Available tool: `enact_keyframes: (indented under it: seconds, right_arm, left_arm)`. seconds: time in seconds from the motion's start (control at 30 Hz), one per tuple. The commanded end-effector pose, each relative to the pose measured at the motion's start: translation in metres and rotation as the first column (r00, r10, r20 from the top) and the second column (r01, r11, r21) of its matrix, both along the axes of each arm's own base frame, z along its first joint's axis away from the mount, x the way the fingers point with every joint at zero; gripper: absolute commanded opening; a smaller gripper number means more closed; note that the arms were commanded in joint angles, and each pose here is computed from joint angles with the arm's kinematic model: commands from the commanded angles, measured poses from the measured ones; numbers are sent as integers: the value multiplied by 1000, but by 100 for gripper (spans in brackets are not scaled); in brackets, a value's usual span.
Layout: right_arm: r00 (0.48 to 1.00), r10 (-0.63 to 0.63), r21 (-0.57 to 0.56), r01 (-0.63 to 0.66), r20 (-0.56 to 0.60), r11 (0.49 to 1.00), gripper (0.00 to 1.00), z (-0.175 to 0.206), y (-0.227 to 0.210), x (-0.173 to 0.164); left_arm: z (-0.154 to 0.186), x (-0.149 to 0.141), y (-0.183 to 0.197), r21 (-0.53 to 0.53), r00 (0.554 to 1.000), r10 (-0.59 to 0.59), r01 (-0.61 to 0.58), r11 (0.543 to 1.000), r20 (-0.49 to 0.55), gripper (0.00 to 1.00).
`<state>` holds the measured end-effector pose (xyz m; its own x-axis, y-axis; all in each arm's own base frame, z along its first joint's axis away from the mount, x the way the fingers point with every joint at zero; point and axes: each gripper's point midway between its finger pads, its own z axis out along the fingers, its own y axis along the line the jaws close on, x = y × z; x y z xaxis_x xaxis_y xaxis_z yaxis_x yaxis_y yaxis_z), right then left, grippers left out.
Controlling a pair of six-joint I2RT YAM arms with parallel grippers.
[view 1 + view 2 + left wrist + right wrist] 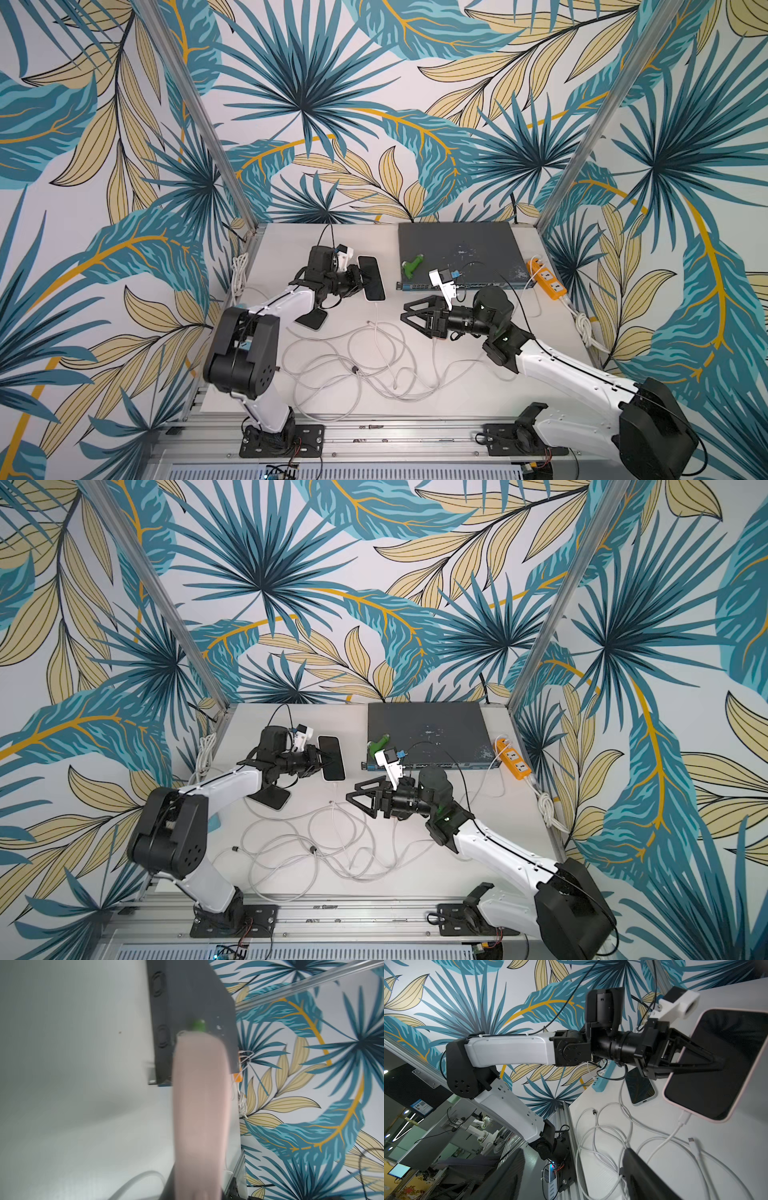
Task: Plug the charging cable into the phone
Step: Place the phone at the center of the board.
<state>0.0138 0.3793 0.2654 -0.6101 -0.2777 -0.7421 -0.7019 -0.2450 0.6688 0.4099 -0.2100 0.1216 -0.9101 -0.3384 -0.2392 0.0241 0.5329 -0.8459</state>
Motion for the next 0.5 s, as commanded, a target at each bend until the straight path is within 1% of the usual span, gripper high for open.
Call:
enact_keyframes:
  seconds: [0.0, 0.13, 0.2, 0.33, 0.4, 0.47]
  right_arm:
    - [998, -50, -33, 49, -23, 998, 77, -18, 0, 8]
    - [997, -64, -43, 62, -33, 997, 77, -23, -1, 9]
    - [997, -66, -48, 64, -35, 997, 77, -24, -1, 9]
    - [996, -80, -54, 79, -30, 995, 75, -25, -1, 12]
    - [996, -89, -54, 88, -26, 995, 75, -25, 0, 13]
    - [995, -93, -54, 92, -24, 994, 75, -25, 0, 14]
  left_arm:
    - [12, 28, -6, -25, 997, 17, -15, 1000, 70, 0]
    - [-17, 37, -12, -6, 1000, 14, -14, 1000, 10, 0]
    - [-28, 39, -14, 3, 1000, 15, -15, 1000, -17, 2]
    - [-40, 42, -17, 22, 999, 18, -18, 1000, -40, 20]
    - [-46, 41, -16, 52, 998, 22, -19, 998, -58, 31]
    - [-55, 40, -14, 80, 996, 20, -14, 997, -84, 33]
